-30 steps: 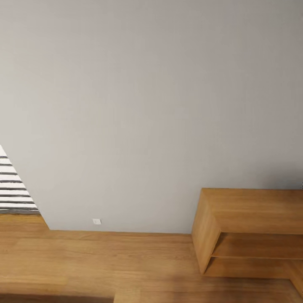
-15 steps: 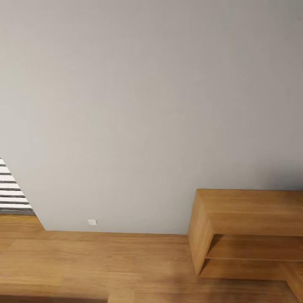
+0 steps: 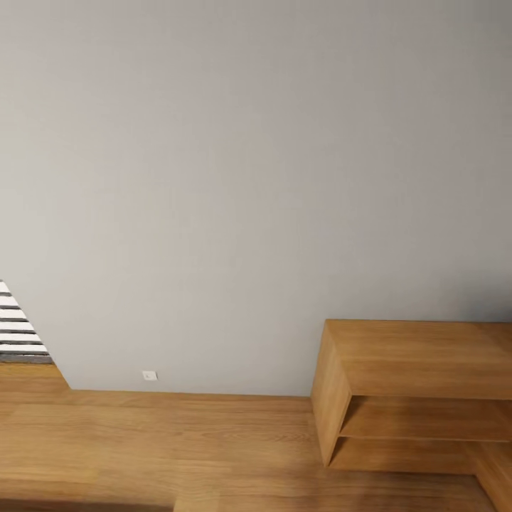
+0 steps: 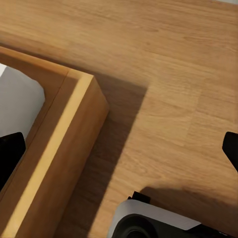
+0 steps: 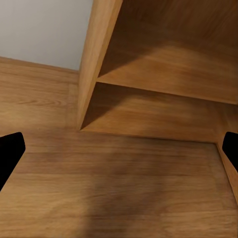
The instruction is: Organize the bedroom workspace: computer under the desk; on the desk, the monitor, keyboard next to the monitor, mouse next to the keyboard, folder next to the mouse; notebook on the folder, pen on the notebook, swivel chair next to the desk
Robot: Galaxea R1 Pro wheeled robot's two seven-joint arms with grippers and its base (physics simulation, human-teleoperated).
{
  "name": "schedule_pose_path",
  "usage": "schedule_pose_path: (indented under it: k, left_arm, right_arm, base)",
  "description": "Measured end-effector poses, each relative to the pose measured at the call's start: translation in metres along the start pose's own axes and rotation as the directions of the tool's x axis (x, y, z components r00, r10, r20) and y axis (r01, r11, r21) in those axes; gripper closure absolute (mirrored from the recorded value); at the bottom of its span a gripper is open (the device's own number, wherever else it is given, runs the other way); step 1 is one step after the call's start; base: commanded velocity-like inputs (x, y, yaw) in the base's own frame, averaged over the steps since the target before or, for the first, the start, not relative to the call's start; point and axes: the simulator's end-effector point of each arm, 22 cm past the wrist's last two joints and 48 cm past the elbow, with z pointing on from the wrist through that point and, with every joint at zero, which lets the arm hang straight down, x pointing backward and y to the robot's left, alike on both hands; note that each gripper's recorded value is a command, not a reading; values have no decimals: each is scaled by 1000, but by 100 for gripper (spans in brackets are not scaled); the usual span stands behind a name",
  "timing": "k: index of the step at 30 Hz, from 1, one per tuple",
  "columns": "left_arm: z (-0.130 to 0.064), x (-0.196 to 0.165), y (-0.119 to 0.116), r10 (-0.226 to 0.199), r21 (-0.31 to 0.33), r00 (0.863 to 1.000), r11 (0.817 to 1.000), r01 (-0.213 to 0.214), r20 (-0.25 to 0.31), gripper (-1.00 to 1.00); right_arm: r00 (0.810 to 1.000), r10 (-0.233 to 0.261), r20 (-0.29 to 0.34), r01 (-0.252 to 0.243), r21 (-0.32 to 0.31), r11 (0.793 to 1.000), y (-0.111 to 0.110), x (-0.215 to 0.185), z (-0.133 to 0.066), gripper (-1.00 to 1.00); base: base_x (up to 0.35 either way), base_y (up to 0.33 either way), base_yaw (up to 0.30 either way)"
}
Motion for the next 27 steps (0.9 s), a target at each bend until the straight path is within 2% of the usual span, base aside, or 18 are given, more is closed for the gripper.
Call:
schedule_pose_path:
  k: [11,15,18,27]
  left_arm:
    - [0,0,1,0,-2,1000,1000,0,0,-100]
    - [0,0,1,0,-1,1000,1000,0,0,-100]
    - [0,0,1,-1,-3,1000,1000,1,0,-100]
    - [1,0,4,-3,-9,1000,1000,3,0,-100]
  right_arm:
    - [1000,8,6,-8,-3,1000,4,-3,0,-100]
    - [998,38,49,-38,-11,999,11,-21,7,-100]
    - [997,37,61,-36,-25,999,13,-25,9,-100]
    - [997,36,75,-33,-50,998,16,-29,10,-100]
  base:
    - [0,-1,0]
    - [0,0,0]
    - [0,0,-10]
    - [0,0,-206]
